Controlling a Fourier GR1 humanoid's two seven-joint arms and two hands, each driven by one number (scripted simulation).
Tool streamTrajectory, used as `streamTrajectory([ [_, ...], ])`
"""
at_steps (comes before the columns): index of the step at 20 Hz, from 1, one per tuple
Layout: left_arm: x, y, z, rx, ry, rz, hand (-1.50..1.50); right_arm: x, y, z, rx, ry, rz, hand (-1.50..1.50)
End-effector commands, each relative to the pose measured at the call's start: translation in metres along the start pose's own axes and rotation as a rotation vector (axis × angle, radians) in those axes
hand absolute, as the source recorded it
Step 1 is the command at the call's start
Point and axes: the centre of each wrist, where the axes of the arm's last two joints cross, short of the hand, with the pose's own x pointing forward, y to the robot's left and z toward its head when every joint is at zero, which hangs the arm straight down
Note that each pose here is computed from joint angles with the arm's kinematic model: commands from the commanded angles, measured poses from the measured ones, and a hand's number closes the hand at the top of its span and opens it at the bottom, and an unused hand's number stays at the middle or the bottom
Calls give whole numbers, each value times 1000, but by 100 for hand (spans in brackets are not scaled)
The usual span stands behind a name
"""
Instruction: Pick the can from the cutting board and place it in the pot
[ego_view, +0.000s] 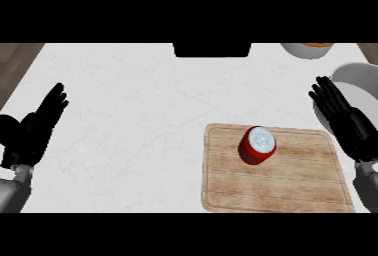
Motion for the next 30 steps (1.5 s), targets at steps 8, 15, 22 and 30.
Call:
streamTrajectory([
  [8, 65, -51, -19, -61, -304, 243, 0, 149, 22, -86, 678, -436, 278, 150],
  [15, 70, -64, -24, -55, -326, 295, 0, 147, 14, -101, 1016, -644, 139, -150],
  [22, 66, -59, -23, -21, -327, 282, 0, 177, 13, -101, 1121, -636, 450, -150],
  [30, 60, -61, -25, -19, -303, 277, 0, 169, 39, -102, 1276, -663, 722, -150],
])
